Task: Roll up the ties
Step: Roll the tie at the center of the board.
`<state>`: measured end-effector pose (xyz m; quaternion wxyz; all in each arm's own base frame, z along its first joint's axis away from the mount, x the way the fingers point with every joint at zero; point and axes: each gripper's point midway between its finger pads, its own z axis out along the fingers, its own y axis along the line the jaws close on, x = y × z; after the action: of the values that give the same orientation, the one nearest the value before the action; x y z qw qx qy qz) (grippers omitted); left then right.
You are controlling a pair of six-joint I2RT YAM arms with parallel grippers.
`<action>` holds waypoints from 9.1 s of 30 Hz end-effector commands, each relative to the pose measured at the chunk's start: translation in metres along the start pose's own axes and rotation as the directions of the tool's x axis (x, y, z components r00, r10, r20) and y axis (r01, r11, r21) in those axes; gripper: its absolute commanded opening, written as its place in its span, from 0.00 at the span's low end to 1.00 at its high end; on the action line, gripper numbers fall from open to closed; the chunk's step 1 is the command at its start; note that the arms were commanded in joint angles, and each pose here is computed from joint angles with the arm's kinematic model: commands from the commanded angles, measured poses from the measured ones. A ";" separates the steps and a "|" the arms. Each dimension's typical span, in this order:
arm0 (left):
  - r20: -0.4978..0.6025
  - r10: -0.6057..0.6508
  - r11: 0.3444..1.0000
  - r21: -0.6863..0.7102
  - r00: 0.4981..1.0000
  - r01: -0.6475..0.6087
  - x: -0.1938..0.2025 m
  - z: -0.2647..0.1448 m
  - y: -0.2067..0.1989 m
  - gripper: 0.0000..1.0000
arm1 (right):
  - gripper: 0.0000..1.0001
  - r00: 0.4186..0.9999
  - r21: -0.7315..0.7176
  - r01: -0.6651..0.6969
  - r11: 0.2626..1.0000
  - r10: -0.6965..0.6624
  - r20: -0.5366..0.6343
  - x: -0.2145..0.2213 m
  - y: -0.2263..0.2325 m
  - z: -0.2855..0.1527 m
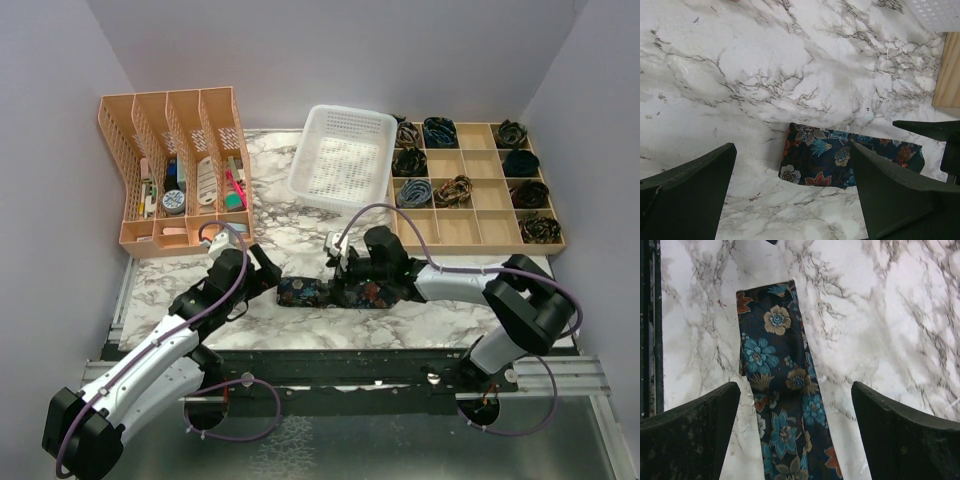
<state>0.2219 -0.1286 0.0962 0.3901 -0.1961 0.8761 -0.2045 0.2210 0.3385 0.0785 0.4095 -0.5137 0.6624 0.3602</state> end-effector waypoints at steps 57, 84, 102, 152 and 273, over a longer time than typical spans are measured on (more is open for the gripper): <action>-0.019 0.042 0.999 0.006 0.999 -0.042 0.011 0.002 0.014 0.99 | 1.00 0.856 0.436 -0.506 0.744 0.495 0.148 -0.032 -0.030 -0.008; -0.115 0.107 0.993 0.067 0.988 -0.100 0.022 0.012 0.002 0.99 | 0.68 0.575 0.520 -0.708 0.478 0.817 0.033 0.034 -0.006 0.010; -0.175 0.105 0.972 0.228 0.979 -0.064 0.037 0.020 -0.023 0.99 | 0.57 0.577 0.581 -0.668 0.465 0.817 0.010 0.051 -0.010 0.006; -0.324 0.120 0.956 0.293 0.938 -0.021 0.070 0.037 -0.032 0.49 | 0.53 0.571 0.543 -0.674 0.501 0.820 -0.048 0.056 0.003 0.006; -0.087 0.258 0.948 0.216 0.962 -0.235 0.030 0.001 -0.074 0.99 | 0.90 0.871 0.284 -0.474 0.834 0.396 0.292 -0.040 -0.049 -0.112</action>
<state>0.2220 -0.2095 0.1230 0.3982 -0.0307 0.8883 -0.2267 0.2629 0.2357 0.1465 0.4304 -0.1532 0.8058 0.3768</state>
